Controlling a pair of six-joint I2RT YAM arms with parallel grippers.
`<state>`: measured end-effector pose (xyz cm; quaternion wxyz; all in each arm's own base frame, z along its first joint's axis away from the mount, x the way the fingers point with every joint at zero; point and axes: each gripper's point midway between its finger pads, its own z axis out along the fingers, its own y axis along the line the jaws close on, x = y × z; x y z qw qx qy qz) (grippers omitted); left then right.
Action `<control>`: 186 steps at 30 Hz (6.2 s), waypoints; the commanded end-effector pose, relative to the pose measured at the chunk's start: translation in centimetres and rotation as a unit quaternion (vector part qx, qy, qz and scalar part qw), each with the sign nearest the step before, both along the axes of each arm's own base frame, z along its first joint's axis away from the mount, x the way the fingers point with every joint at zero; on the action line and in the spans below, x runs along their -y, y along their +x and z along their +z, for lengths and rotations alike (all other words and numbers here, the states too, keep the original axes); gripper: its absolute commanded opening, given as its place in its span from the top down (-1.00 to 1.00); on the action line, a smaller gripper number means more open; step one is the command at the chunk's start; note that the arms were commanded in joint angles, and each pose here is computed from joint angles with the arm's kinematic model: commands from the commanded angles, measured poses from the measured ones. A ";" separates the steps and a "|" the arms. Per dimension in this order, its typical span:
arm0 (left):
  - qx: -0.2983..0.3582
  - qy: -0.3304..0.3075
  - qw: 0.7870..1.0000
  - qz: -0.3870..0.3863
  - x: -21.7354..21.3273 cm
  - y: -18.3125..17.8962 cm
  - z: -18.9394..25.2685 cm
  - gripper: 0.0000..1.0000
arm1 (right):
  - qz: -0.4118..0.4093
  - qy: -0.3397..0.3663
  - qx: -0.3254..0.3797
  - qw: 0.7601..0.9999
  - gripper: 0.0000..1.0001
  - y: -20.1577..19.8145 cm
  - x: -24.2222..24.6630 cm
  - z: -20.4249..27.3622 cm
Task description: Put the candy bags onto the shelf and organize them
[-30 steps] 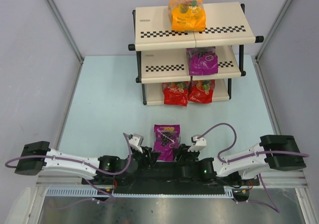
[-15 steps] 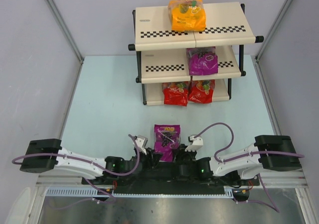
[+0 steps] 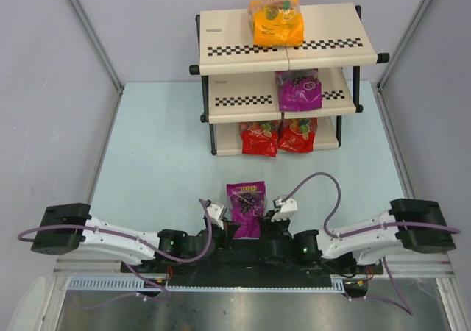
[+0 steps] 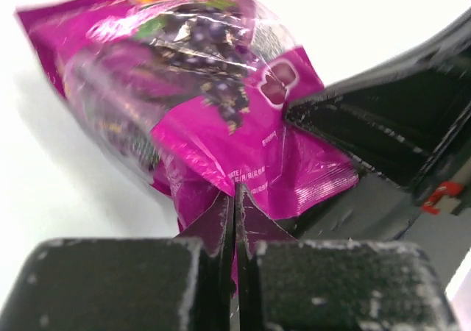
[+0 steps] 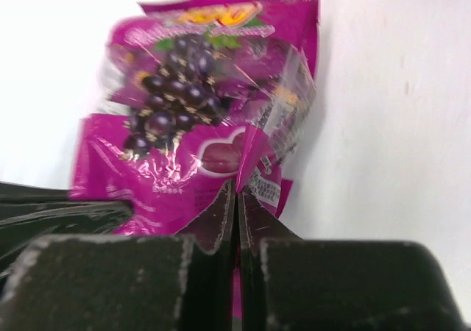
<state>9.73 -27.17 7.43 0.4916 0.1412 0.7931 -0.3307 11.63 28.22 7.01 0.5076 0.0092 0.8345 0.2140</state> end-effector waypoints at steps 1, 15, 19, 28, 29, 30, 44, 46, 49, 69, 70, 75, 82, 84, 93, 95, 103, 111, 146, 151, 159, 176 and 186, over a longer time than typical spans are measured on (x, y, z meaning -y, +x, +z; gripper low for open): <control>0.064 -0.046 0.997 0.000 2.6 0.8 7.8 0.99 | 0.004 0.069 0.086 0.994 1.00 2.0 -0.9 9.5; 0.180 -0.069 0.979 0.068 0.1 8.4 18.3 1.00 | 0.056 0.080 0.221 0.970 1.00 6.9 2.9 21.3; 0.208 -0.066 0.973 0.077 -0.2 10.7 20.7 1.00 | 0.044 0.093 0.247 0.964 1.00 9.3 3.1 23.3; 0.257 -0.060 0.960 0.091 -0.5 14.1 25.1 1.00 | 0.043 0.100 0.289 0.951 1.00 13.0 2.9 27.6; 0.262 -0.059 0.958 0.099 -0.9 14.8 25.5 1.00 | 0.040 0.099 0.293 0.950 1.00 14.0 3.3 27.8; 0.266 -0.065 0.956 0.100 -0.9 15.1 26.3 1.00 | 0.040 0.102 0.297 0.949 1.00 14.5 3.4 28.4; 0.292 -0.052 0.946 0.129 -1.2 23.7 28.4 1.00 | 0.040 0.109 0.322 0.940 1.00 22.9 4.3 31.1; 0.300 -0.050 0.943 0.137 -1.5 24.8 29.2 1.00 | 0.037 0.109 0.326 0.938 1.00 24.1 4.6 31.3; 0.301 -0.044 0.942 0.138 -1.3 26.6 29.2 0.99 | 0.035 0.108 0.325 0.939 1.00 25.7 4.6 31.1; 0.305 -0.025 0.941 0.144 -0.5 33.2 28.4 1.00 | 0.019 0.103 0.325 0.940 1.00 32.3 5.9 30.1; 0.304 -0.024 0.941 0.145 -0.5 33.3 28.4 1.00 | 0.018 0.104 0.326 0.939 1.00 32.4 5.9 30.3; 0.302 -0.021 0.942 0.147 -0.7 33.5 27.9 1.00 | 0.016 0.104 0.322 0.941 1.00 33.1 6.1 29.9; 0.307 -0.020 0.938 0.156 -1.7 33.0 28.2 0.22 | 0.010 0.107 0.322 0.941 0.41 32.9 7.0 30.6; 0.309 -0.021 0.937 0.160 -2.1 32.7 28.2 0.02 | 0.011 0.108 0.327 0.939 0.23 32.3 7.2 31.4; 0.306 -0.042 0.937 0.163 -3.4 30.5 29.4 -0.18 | 0.032 0.115 0.332 0.936 -0.03 29.7 7.6 33.5; 0.304 -0.048 0.938 0.161 -3.7 29.8 29.5 -0.18 | 0.036 0.120 0.333 0.935 -0.04 28.7 7.9 34.0; 0.283 -0.059 0.946 0.147 -4.5 27.2 28.3 -0.29 | -0.005 0.119 0.320 0.940 -0.05 24.2 11.4 33.4; 0.263 -0.054 0.950 0.159 -6.8 24.5 27.4 -0.45 | -0.056 0.084 0.283 0.954 -0.13 19.8 15.6 31.2; 0.075 -0.130 0.984 0.094 -2.4 19.8 10.3 1.00 | -0.110 0.146 -0.002 0.983 0.79 19.0 15.6 7.4; 0.077 -0.140 0.985 0.068 1.3 22.1 10.6 1.00 | -0.120 0.157 0.002 0.980 1.00 21.1 16.3 6.9; 0.061 -0.130 0.988 0.048 5.4 24.4 9.1 1.00 | -0.120 0.175 -0.027 0.977 1.00 23.4 16.7 4.6; -0.032 -0.086 0.992 0.086 7.9 25.4 3.2 0.99 | -0.114 0.180 -0.041 0.976 1.00 26.6 16.6 3.1; -0.040 -0.072 0.993 0.088 9.3 26.8 1.8 1.00 | -0.114 0.195 -0.052 0.973 1.00 28.6 16.6 2.1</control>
